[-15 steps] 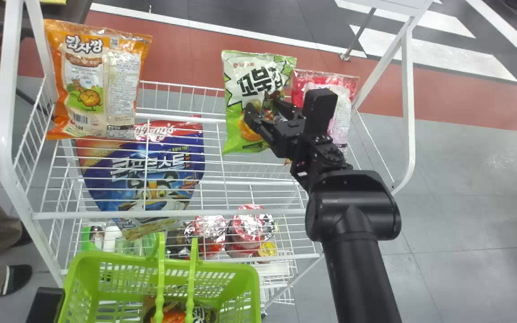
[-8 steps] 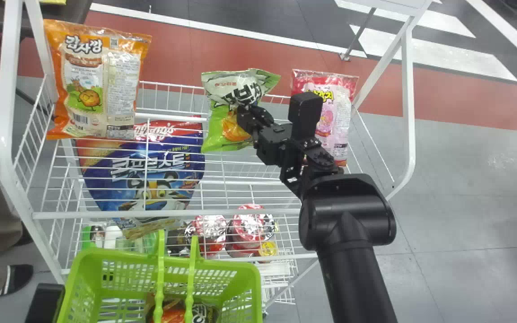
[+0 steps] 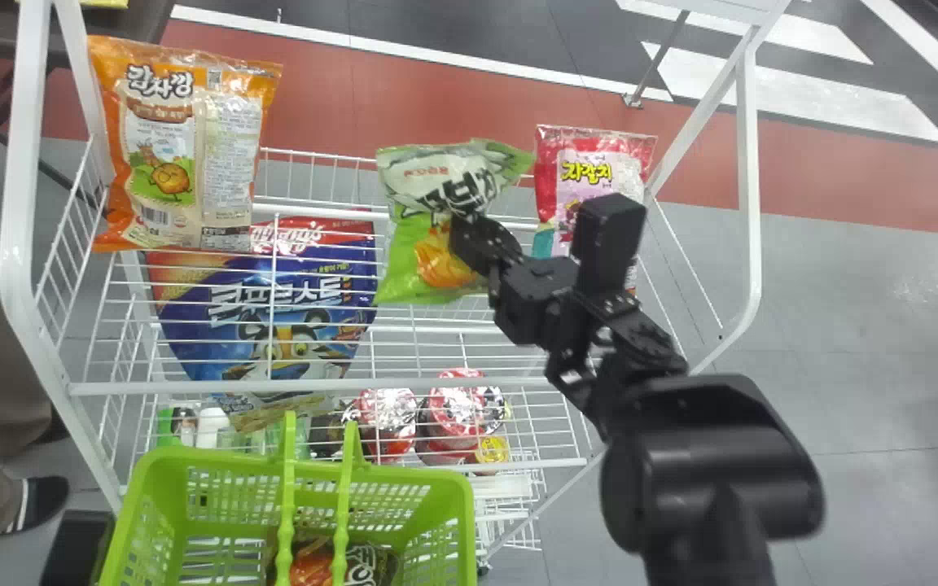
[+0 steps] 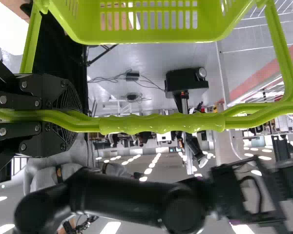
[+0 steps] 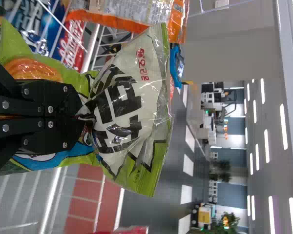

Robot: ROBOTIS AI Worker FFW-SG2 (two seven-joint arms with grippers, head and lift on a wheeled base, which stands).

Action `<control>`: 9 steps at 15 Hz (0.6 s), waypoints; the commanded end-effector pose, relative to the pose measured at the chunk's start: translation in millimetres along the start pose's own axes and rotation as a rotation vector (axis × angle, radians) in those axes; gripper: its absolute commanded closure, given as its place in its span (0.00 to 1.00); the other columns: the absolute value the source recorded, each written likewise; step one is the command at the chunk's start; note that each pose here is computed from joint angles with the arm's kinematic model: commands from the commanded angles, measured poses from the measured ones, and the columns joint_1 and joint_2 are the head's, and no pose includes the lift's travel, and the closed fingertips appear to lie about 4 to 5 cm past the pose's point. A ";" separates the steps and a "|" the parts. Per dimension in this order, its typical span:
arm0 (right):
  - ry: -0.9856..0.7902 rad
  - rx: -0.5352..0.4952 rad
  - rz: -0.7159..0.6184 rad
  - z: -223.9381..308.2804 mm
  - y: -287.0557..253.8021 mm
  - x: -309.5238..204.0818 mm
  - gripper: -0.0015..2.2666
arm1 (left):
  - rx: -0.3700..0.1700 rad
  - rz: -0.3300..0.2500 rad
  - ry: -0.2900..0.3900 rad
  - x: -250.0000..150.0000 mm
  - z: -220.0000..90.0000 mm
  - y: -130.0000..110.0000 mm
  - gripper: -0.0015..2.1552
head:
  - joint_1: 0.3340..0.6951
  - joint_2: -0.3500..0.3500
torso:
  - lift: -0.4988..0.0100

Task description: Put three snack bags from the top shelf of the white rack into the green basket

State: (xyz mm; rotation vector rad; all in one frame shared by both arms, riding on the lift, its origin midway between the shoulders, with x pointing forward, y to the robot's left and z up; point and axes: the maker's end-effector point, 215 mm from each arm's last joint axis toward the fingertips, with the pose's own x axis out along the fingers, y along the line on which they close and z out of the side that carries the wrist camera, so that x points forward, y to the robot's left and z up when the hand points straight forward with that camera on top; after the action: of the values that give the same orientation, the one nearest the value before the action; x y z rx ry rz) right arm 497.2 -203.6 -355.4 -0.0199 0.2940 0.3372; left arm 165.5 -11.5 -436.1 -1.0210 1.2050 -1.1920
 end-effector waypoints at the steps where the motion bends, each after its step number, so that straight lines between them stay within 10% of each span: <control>1: 0.112 0.075 -0.006 -30.4 6.0 -48.4 0.90 | 0.004 -0.001 -0.013 -4.2 3.6 -1.1 1.00 | 1.00 0.00 | 0.98; 9: 0.349 0.310 0.134 -106.0 67.0 -144.5 0.90 | 0.016 0.010 -0.026 -5.4 -0.4 -4.1 1.00 | 1.00 0.00 | 0.98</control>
State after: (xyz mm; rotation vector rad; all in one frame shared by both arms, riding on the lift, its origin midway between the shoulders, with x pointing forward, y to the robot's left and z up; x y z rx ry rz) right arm 329.2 -199.3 -405.6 0.2178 0.6626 0.4035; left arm 165.9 -5.6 -432.8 -1.0173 1.1799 -1.1731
